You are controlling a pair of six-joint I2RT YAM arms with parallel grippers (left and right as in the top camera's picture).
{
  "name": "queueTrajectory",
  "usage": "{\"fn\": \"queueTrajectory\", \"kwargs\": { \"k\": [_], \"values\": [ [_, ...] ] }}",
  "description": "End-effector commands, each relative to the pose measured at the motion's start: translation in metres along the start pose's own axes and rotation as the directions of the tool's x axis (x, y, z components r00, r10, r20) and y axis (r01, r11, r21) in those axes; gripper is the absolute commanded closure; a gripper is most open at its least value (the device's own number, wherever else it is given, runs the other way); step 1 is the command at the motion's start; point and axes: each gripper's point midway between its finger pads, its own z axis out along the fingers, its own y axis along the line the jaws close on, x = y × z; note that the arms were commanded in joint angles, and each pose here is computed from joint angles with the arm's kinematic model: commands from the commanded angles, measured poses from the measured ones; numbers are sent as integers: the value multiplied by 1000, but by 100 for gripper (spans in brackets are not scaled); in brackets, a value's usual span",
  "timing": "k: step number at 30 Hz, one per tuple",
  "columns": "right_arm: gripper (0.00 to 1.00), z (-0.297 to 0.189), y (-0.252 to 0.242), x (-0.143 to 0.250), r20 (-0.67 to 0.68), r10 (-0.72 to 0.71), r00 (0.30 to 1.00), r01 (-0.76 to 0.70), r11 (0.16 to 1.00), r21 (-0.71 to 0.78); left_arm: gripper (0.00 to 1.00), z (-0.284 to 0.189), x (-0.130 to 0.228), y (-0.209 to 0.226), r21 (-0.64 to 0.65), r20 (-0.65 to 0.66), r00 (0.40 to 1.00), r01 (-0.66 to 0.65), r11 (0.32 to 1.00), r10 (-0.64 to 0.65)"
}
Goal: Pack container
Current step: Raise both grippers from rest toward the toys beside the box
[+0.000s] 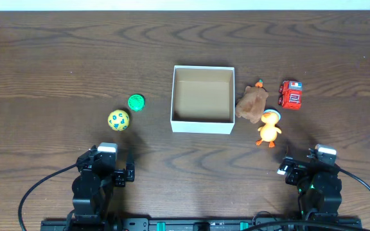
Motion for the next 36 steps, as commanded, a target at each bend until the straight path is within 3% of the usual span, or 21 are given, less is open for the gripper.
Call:
{"fn": "queueTrajectory", "kwargs": {
  "k": [1, 11, 20, 25, 29, 33, 36],
  "values": [
    [1, 1, -3, 1, 4, -6, 1000, 6, 1000, 13, 2, 1, 3, 1, -5, -4, 1000, 11, 1000, -11],
    [1, 1, -1, -5, 27, 7, 1000, -7, 1000, 3, 2, 1, 0, 2, -13, 6, 1000, 11, 1000, -11],
    [1, -3, 32, -1, -43, 230, 972, -234, 954, -185, 2, 1, 5, -12, 72, -14, 1000, 23, 997, -22],
    [1, -4, 37, 2, -87, 337, 937, -348, 915, -203, 2, 0, 3, -13, 73, -18, 986, 167, 983, -166],
    [1, -11, 49, -15, -47, 297, 954, -297, 910, -288, 2, -13, -31, -9, 88, 71, 958, 271, 959, -277],
    [1, -24, 50, -36, -25, 268, 963, -263, 919, -293, 2, -39, -79, 2, 70, 185, 939, 280, 957, -288],
    [1, -36, 50, -54, -45, 209, 977, -213, 936, -280, 2, -52, -108, 9, 50, 195, 937, 284, 958, -288]
  ]
}}
